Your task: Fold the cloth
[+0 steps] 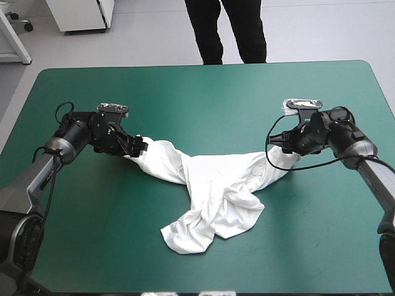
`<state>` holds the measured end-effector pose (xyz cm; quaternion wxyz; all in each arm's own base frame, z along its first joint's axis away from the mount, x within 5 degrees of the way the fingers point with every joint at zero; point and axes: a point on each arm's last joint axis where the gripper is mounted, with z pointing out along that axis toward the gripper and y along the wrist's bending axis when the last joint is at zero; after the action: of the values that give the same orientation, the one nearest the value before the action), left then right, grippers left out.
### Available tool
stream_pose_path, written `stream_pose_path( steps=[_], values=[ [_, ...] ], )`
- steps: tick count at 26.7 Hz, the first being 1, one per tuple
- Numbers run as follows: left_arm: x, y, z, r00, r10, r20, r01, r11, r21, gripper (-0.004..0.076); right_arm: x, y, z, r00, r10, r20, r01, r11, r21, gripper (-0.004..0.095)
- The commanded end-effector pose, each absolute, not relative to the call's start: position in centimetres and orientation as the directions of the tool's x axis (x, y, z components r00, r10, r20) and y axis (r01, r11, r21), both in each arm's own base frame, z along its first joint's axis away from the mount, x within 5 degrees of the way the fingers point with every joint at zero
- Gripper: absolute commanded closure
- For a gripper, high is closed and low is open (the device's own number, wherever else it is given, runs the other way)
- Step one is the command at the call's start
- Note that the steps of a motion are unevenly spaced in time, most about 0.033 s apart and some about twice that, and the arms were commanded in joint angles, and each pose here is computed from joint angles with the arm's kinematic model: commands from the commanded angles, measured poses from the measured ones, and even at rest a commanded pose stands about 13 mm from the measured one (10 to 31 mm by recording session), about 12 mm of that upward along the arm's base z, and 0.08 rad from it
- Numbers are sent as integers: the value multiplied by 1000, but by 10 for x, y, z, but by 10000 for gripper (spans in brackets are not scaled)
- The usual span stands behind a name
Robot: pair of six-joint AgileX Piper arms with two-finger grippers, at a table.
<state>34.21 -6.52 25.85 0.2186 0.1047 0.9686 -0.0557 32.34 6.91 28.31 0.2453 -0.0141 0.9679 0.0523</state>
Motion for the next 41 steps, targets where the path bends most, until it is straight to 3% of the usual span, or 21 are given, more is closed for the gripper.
stream_pose_path(
  steps=[1, 5, 9, 19, 24, 29, 41],
  values=[
    [328, -61, 315, -823, 209, -527, 256, 967, -16, 109, 321, 65, 327, -844, -44, -535, -95, 993, 67, 432],
    [297, -54, 369, -763, 250, -597, 283, 958, 39, 188, 304, 62, 366, -801, -48, -597, -110, 992, 67, 438],
    [255, -47, 410, -711, 266, -651, 300, 952, 60, 199, 268, 55, 395, -782, -69, -620, -131, 990, 55, 439],
    [190, -38, 444, -666, 276, -693, 314, 947, 75, 199, 215, 43, 433, -712, -56, -700, -135, 989, 57, 439],
    [187, -56, 438, -671, 345, -656, 406, 912, 64, 202, 211, 41, 434, -717, -60, -695, -122, 992, 40, 439],
    [185, -82, 427, -667, 478, -571, 512, 851, 115, 286, 211, 40, 434, -720, -48, -692, -109, 993, 45, 439],
    [182, -155, 364, -682, 606, -410, 649, 760, 44, 293, 212, 39, 433, -720, -30, -693, -89, 995, 48, 439]
  ],
)
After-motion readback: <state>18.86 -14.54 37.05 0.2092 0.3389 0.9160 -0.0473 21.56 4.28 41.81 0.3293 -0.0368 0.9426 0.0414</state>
